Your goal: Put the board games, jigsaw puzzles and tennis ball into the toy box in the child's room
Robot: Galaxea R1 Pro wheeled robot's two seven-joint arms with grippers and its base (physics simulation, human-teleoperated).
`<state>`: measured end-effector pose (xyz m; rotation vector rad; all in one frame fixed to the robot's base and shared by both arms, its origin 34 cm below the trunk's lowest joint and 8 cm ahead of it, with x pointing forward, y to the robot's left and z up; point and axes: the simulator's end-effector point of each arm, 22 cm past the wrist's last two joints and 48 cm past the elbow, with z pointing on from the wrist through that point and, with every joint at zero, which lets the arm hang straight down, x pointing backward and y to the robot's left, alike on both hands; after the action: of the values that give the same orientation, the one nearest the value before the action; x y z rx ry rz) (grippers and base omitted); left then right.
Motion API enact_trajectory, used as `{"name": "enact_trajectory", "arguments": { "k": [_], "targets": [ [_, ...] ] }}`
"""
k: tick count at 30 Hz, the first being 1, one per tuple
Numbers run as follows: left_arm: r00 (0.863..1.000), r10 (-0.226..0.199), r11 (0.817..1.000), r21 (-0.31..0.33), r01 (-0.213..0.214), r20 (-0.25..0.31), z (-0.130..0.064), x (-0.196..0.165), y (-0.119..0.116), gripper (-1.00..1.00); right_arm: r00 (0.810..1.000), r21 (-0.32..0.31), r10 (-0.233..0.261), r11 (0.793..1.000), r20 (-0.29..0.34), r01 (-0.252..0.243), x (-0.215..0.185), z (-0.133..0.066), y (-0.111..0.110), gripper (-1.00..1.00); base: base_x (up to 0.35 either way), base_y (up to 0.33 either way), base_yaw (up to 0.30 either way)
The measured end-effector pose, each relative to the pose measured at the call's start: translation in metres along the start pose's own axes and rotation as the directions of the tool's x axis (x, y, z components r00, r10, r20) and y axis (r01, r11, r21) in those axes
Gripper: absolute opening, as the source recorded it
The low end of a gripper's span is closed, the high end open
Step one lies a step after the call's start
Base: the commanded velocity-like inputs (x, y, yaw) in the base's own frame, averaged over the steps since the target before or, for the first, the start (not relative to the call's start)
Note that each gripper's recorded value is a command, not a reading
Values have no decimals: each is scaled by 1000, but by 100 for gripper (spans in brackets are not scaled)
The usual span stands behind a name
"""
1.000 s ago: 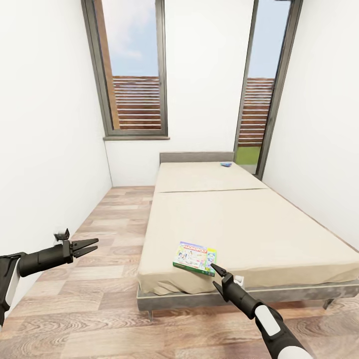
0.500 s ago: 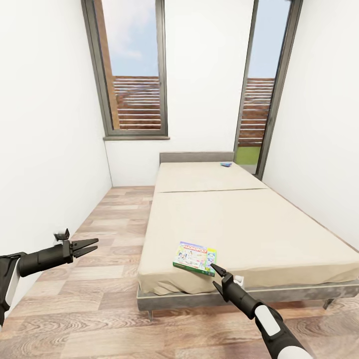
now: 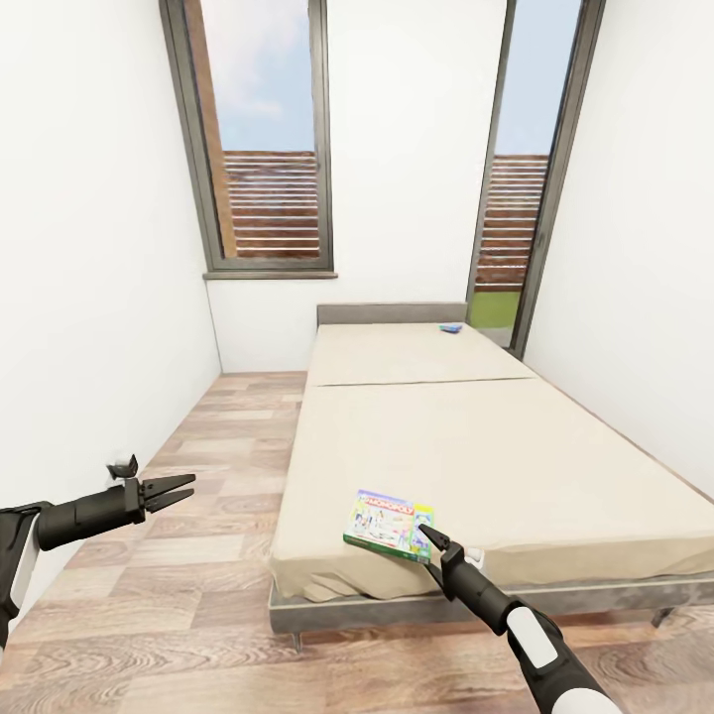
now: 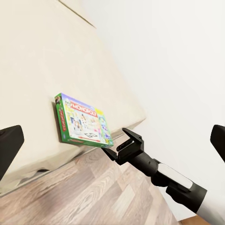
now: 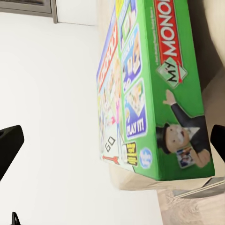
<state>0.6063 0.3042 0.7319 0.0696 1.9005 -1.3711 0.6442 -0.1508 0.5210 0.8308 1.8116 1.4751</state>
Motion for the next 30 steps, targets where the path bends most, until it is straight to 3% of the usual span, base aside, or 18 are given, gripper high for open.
{"name": "enact_trajectory", "arguments": {
  "k": [30],
  "targets": [
    [1000,0,1000,1,0,0,0,0,0,100,1000,0,-1,1000,1,1,0,0,0,100,3,0,0]
  ]
}}
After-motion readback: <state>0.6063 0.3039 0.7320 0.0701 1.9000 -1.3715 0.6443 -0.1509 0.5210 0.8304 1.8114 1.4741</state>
